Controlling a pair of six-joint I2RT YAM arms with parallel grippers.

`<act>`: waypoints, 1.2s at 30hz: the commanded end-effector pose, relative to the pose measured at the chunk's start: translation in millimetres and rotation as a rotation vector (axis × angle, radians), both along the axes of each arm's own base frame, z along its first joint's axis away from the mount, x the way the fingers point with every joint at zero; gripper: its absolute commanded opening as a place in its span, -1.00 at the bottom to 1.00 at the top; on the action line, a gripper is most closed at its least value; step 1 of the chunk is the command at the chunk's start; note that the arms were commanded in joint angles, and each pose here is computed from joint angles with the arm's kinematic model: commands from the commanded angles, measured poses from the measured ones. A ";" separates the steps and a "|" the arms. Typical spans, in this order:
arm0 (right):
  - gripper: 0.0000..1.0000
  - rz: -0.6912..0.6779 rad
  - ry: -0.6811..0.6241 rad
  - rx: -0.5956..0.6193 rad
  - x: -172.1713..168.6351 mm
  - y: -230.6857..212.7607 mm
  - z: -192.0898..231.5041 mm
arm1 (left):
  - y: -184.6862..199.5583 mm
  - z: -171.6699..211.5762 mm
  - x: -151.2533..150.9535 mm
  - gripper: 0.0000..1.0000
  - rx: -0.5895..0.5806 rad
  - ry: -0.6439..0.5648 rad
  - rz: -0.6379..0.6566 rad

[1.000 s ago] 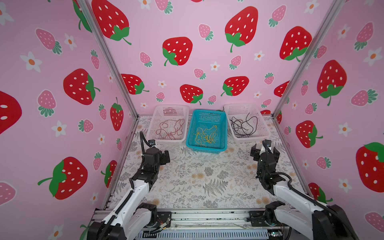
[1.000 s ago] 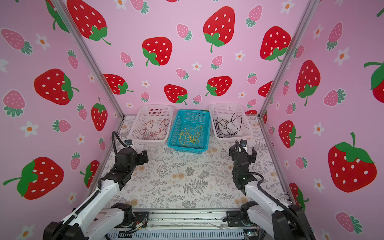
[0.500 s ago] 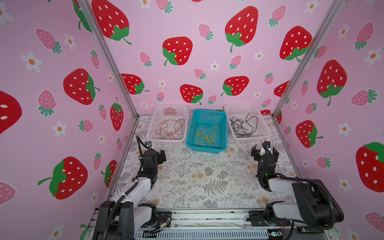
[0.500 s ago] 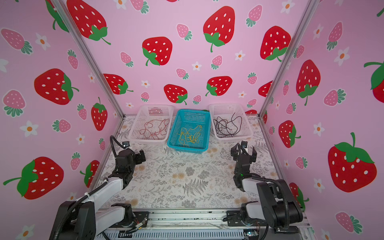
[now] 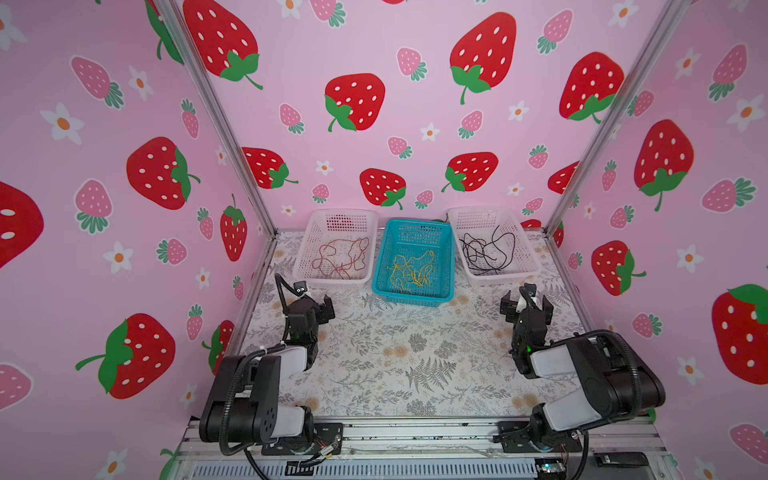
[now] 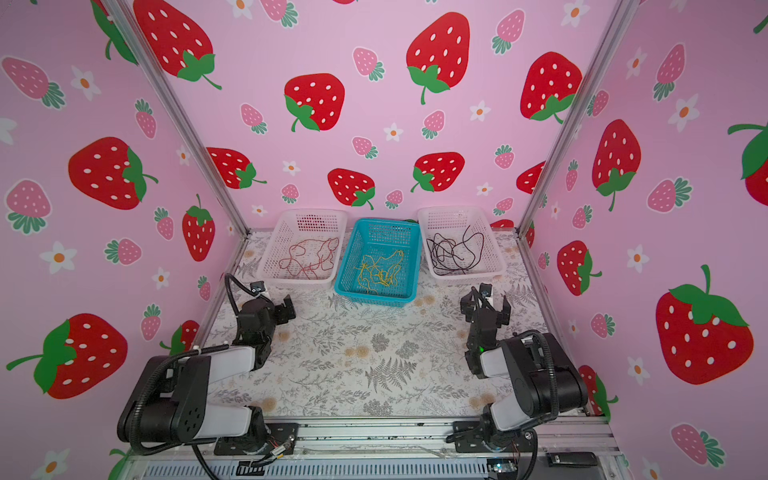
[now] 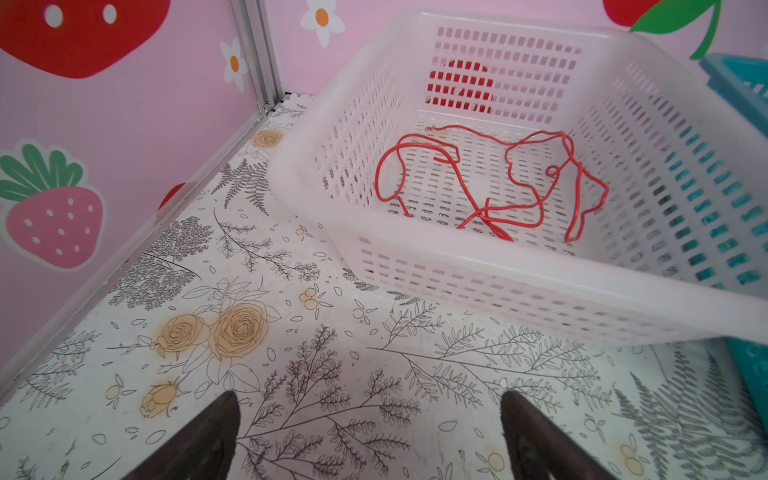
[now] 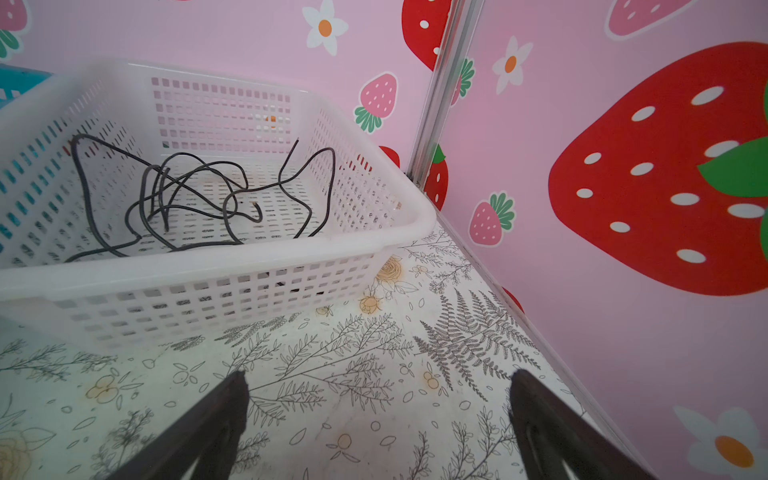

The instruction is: Untangle the cables

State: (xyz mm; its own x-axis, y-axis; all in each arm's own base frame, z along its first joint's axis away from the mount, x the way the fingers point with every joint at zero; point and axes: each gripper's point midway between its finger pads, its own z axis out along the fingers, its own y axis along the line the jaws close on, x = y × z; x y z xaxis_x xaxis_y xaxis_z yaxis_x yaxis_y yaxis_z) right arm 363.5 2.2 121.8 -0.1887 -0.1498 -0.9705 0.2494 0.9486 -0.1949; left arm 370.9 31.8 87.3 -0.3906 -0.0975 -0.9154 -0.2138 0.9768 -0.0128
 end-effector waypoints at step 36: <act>0.99 0.054 -0.035 0.075 13.9 -7.2 1.0 | -7.0 0.2 28.7 0.98 0.038 -0.002 -0.036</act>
State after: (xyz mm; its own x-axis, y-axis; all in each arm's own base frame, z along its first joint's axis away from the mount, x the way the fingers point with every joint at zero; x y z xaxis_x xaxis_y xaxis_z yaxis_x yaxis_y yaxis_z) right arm 374.6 -2.9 118.0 -0.1697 -0.1112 -0.9792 0.2087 0.9670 -0.1460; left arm 390.2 23.3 75.3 -0.4189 -0.0659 -0.9056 -0.1726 0.9850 0.0081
